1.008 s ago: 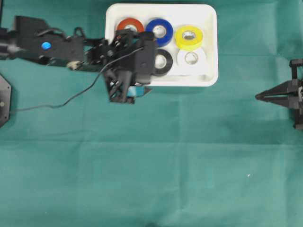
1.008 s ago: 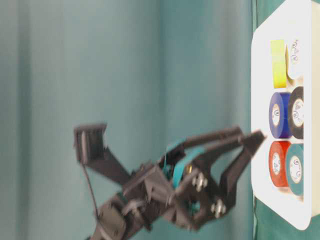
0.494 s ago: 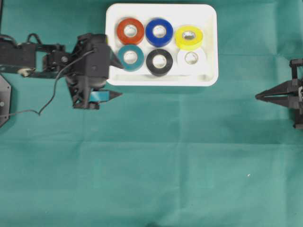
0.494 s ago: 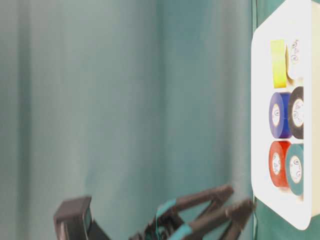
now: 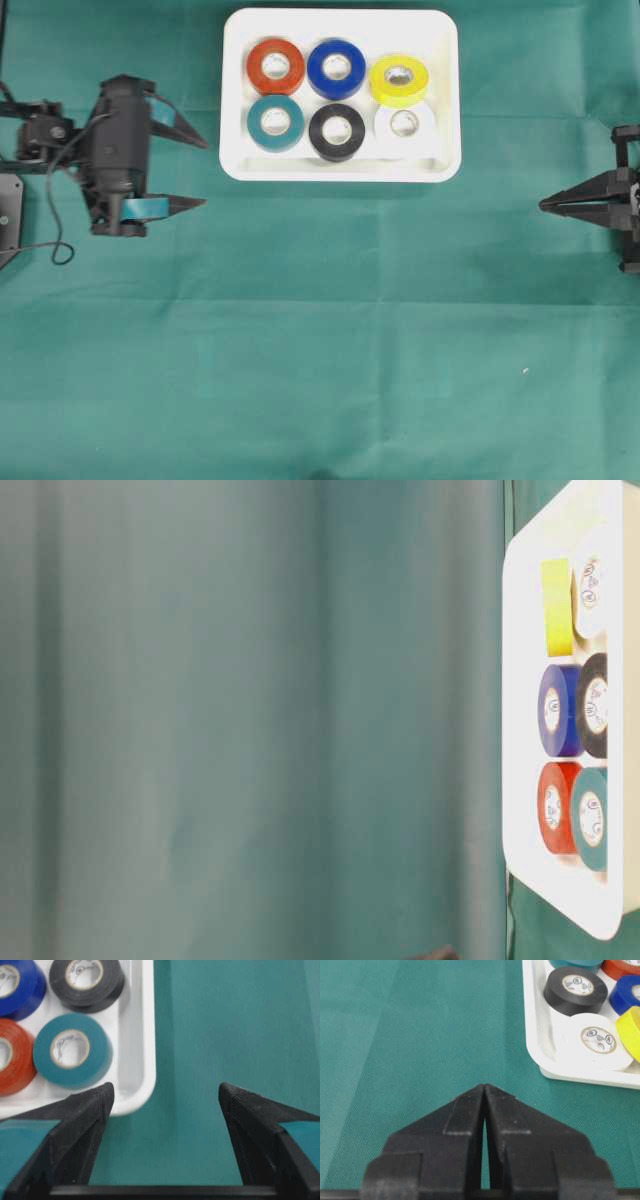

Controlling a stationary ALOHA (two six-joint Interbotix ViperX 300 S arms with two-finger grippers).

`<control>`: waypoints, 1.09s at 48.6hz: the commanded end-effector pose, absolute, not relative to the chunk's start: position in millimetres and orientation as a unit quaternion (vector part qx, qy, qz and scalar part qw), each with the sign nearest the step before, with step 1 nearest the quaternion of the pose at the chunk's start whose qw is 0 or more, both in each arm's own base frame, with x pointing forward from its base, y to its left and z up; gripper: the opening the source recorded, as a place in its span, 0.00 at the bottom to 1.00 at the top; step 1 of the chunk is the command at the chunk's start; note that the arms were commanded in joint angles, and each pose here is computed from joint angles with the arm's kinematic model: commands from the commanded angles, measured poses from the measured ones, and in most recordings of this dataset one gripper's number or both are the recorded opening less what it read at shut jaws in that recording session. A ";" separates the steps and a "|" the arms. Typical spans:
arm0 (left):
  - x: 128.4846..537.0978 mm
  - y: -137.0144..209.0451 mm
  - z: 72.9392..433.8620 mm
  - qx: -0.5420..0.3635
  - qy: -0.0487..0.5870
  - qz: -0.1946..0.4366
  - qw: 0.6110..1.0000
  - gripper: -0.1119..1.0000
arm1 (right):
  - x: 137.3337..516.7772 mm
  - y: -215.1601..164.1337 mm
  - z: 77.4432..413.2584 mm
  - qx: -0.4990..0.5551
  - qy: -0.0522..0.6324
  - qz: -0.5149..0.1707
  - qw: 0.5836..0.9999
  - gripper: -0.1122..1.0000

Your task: Put the tape into the white case with the left arm.

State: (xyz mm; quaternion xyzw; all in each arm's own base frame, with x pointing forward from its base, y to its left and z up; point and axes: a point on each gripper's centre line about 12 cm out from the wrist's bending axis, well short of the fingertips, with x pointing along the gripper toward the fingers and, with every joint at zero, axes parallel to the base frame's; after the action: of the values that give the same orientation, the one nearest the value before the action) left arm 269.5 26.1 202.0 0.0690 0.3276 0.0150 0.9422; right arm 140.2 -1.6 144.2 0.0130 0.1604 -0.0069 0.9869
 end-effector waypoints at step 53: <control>190.0 18.2 198.8 0.070 0.256 0.024 0.964 0.85 | 142.3 -1.8 149.8 0.014 0.149 -0.007 0.989 0.02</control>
State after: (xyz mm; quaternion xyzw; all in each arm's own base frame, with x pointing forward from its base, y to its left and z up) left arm 187.8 18.3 195.1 0.0717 0.2627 0.0231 0.9619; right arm 140.1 -1.6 145.7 0.0130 0.1551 -0.0068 0.9878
